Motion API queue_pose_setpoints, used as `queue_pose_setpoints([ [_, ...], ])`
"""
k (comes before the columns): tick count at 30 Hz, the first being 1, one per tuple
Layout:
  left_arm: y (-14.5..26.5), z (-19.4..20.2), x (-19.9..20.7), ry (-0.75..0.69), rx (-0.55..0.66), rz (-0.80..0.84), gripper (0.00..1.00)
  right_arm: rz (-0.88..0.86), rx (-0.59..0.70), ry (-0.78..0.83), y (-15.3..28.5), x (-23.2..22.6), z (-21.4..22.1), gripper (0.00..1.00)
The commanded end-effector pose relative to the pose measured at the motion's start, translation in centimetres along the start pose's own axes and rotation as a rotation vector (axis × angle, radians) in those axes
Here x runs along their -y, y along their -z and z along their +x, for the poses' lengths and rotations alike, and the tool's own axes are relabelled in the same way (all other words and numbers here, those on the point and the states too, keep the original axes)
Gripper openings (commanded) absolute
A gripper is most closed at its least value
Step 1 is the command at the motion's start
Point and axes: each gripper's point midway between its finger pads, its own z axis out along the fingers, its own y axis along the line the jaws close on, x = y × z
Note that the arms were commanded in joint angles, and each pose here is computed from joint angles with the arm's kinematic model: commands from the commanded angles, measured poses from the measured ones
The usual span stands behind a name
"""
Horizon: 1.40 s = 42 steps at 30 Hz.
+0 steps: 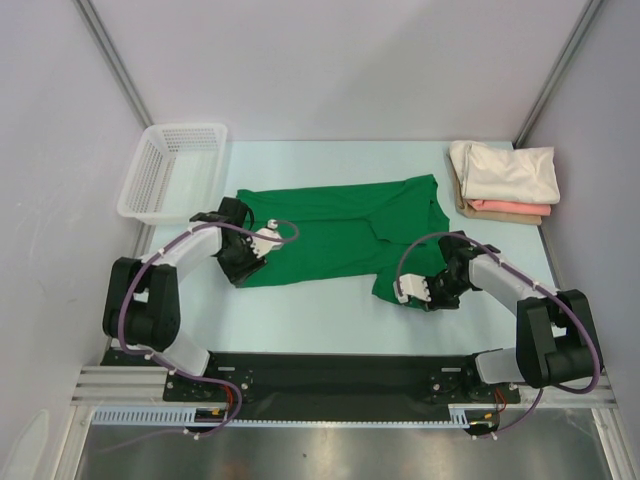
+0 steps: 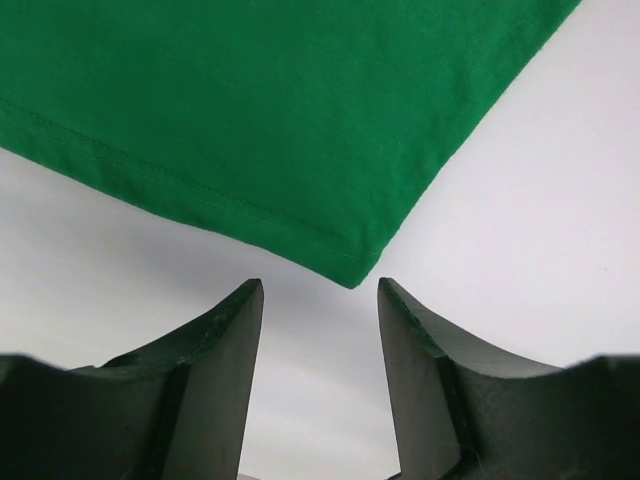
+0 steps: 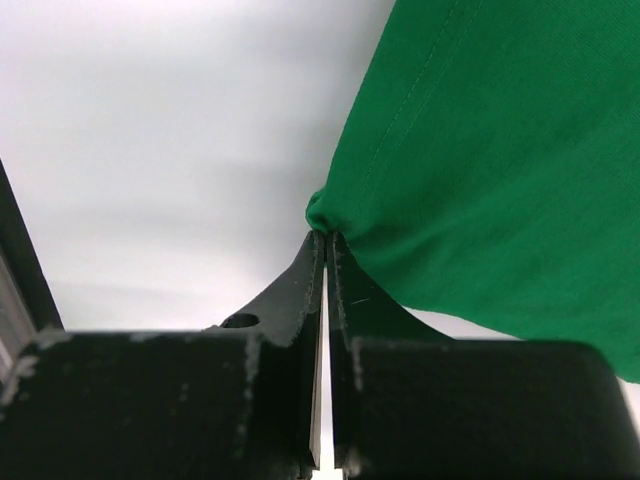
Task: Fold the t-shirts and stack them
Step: Fold the tshirt
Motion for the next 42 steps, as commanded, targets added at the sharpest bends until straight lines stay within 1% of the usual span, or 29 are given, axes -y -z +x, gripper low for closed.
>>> queue_pose_setpoints([
  [1,0.2,-0.8,0.0,-0.048,0.033,0.03,0.55,0.041,0.01,-0.009,0.2,1.4,-0.6,0.0],
  [5,-0.2,-0.2,0.6,-0.058,0.015,0.05,0.54,0.039,0.007,-0.018,0.0,1.3,-0.4,0.0],
  [10,-1.5,0.7,1.2,-0.058,-0.018,0.078,0.55,0.032,0.007,-0.028,-0.5,1.0,-0.3,0.0],
  [18,-3.4,1.8,1.7,-0.06,-0.056,0.101,0.51,0.026,-0.007,-0.041,-0.7,1.0,0.1,0.0],
  [19,-3.6,1.8,1.6,-0.06,-0.058,0.102,0.47,0.021,-0.007,-0.045,-0.8,1.0,0.2,0.0],
  [21,-4.0,1.9,1.6,-0.052,-0.068,0.103,0.41,0.026,-0.007,-0.049,-0.8,1.1,0.2,0.0],
  [22,-4.1,1.8,1.4,-0.043,-0.067,0.098,0.34,0.029,-0.005,-0.053,-0.8,1.2,0.2,0.0],
  [24,-4.2,1.5,1.3,-0.034,-0.063,0.098,0.24,0.048,-0.001,-0.063,-0.5,1.8,0.2,0.0],
  [25,-4.2,1.5,1.3,-0.03,-0.063,0.104,0.15,0.054,0.006,-0.085,-0.4,2.0,0.1,0.0],
  [26,-4.2,1.6,1.5,-0.028,-0.066,0.112,0.11,0.058,0.01,-0.098,-0.3,2.2,0.1,0.0],
  [28,-4.0,1.6,1.5,-0.034,-0.073,0.121,0.0,0.078,0.017,-0.125,-0.1,2.9,0.0,0.0],
  [33,-3.4,1.6,1.5,-0.049,-0.074,0.123,0.0,0.164,0.042,-0.173,1.2,4.5,-0.4,0.0],
  [36,-2.6,1.1,1.1,-0.051,-0.066,0.112,0.0,0.258,0.095,-0.225,3.5,7.1,-1.7,0.0],
  [37,-2.2,1.1,1.3,-0.05,-0.066,0.121,0.0,0.307,0.112,-0.219,5.1,8.4,-2.5,0.0],
  [39,-1.4,0.4,1.1,-0.051,-0.049,0.123,0.0,0.345,0.138,-0.245,6.4,9.3,-3.3,0.0],
  [42,-0.4,-0.7,0.6,-0.048,-0.026,0.119,0.0,0.455,0.166,-0.253,9.5,11.9,-4.6,0.0],
])
